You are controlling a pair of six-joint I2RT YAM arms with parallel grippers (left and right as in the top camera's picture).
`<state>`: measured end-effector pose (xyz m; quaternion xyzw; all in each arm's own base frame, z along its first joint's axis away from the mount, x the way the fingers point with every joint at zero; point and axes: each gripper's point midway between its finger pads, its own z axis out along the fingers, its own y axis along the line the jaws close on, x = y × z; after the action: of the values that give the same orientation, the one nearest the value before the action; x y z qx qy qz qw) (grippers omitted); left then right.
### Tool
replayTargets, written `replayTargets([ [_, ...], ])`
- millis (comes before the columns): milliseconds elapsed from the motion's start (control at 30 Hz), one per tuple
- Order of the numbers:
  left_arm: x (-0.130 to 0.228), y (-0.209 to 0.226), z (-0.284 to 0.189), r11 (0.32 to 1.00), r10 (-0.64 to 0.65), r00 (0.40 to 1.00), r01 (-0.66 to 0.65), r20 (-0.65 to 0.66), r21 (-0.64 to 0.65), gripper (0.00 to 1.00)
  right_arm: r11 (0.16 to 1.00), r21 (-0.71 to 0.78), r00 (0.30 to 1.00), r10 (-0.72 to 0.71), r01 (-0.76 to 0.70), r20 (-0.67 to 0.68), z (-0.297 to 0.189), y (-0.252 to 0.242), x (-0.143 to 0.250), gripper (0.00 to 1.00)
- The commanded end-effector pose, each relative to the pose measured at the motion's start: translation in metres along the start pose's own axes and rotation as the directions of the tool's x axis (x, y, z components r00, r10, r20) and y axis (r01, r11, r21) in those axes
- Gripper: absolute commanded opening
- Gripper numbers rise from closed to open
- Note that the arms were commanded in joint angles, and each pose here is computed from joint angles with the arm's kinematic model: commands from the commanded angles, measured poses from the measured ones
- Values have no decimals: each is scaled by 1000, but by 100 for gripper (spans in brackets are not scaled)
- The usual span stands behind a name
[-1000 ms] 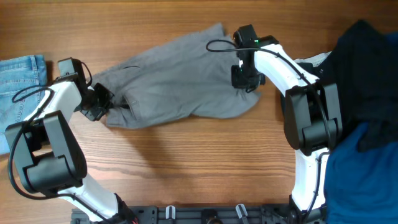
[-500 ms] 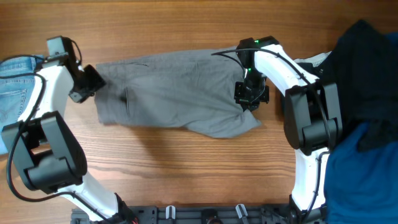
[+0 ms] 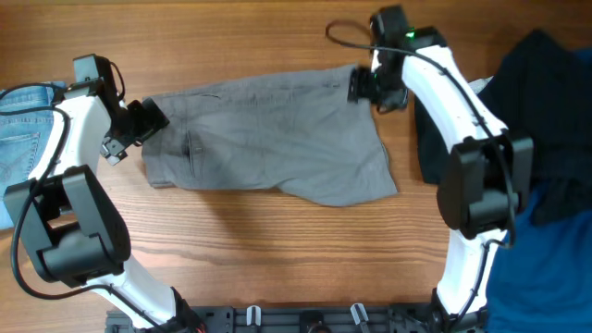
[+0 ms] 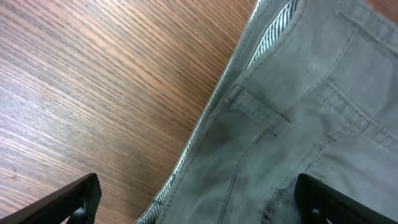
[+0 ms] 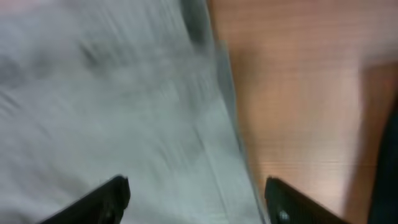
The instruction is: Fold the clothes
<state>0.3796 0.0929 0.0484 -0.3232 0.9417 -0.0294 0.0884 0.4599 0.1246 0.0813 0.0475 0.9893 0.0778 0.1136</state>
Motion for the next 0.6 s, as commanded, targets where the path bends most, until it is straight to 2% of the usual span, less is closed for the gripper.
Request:
replayTargets([
  [0,2,-2,0,1000,23,1000,-23,-9,-5,100,999,-16,993,-33,35,110,-6,5,-25,75],
  [133,4,-1,0,1000,22,1000,-22,-16,-8,100,999,-29,988,-35,40,152,3,7,-32,76],
  [367,4,-1,0,1000,22,1000,-22,-16,-8,100,1000,7,995,-21,20,98,36,-5,-16,75],
  [567,4,-1,0,1000,21,1000,-22,-17,-8,100,1000,-4,991,-26,27,132,40,-2,-24,68],
])
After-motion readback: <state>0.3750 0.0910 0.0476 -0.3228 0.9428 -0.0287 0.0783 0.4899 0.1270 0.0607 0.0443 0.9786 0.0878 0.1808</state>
